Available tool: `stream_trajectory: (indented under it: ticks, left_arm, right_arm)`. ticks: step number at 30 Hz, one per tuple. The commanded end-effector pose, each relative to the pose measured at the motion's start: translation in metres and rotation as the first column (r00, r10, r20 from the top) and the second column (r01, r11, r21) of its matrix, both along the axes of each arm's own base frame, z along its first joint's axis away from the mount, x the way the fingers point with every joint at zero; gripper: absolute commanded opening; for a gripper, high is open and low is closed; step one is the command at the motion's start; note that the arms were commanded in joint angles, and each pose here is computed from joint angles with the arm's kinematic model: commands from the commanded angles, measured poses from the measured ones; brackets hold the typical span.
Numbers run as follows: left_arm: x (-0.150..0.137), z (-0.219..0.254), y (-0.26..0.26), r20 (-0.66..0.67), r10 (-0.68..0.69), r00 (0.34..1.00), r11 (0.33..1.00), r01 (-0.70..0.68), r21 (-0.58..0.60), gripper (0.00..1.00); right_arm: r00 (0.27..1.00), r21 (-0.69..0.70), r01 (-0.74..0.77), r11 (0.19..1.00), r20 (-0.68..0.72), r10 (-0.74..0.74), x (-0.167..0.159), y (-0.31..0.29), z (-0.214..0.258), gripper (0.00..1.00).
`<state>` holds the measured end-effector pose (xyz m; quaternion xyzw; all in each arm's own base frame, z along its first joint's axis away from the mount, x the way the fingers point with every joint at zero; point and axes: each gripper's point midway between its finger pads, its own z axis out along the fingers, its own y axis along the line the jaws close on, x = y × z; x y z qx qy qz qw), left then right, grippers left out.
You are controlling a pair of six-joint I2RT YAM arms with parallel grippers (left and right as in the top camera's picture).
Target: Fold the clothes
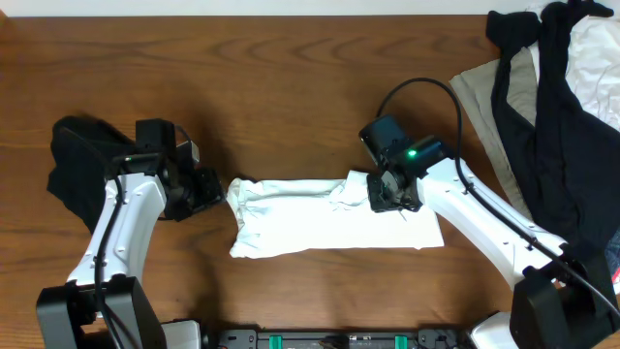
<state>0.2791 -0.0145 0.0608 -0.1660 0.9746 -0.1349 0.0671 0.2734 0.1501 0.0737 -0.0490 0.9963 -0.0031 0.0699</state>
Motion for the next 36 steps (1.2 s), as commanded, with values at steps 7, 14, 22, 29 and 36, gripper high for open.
stream_trajectory:
  ticks: [7,14,22,29,36]
  left_arm:
    - [0.001,0.002,-0.003,0.006,-0.006,1.000,1.000,0.006,-0.011,0.59]
    - [0.001,0.002,-0.003,0.006,-0.006,1.000,1.000,0.006,-0.011,0.59]
    - [0.001,0.002,-0.003,0.006,-0.006,1.000,1.000,0.006,-0.011,0.60]
    - [0.001,0.002,-0.003,0.006,-0.007,1.000,1.000,0.007,-0.011,0.59]
    - [0.001,0.002,-0.003,0.006,-0.007,1.000,1.000,0.007,-0.011,0.59]
  right_arm:
    - [0.999,-0.014,-0.032,0.999,-0.019,0.031,-0.008,-0.006,-0.024,0.32]
    - [0.972,0.148,-0.224,0.963,-0.036,0.232,-0.017,0.029,-0.025,0.01]
    - [0.839,0.309,-0.500,0.809,-0.057,0.541,-0.060,0.071,-0.019,0.36]
    - [0.829,0.300,-0.516,0.802,-0.059,0.556,-0.062,0.070,-0.019,0.40]
    - [0.911,0.156,-0.404,0.901,-0.018,0.411,-0.032,0.045,-0.015,0.30]
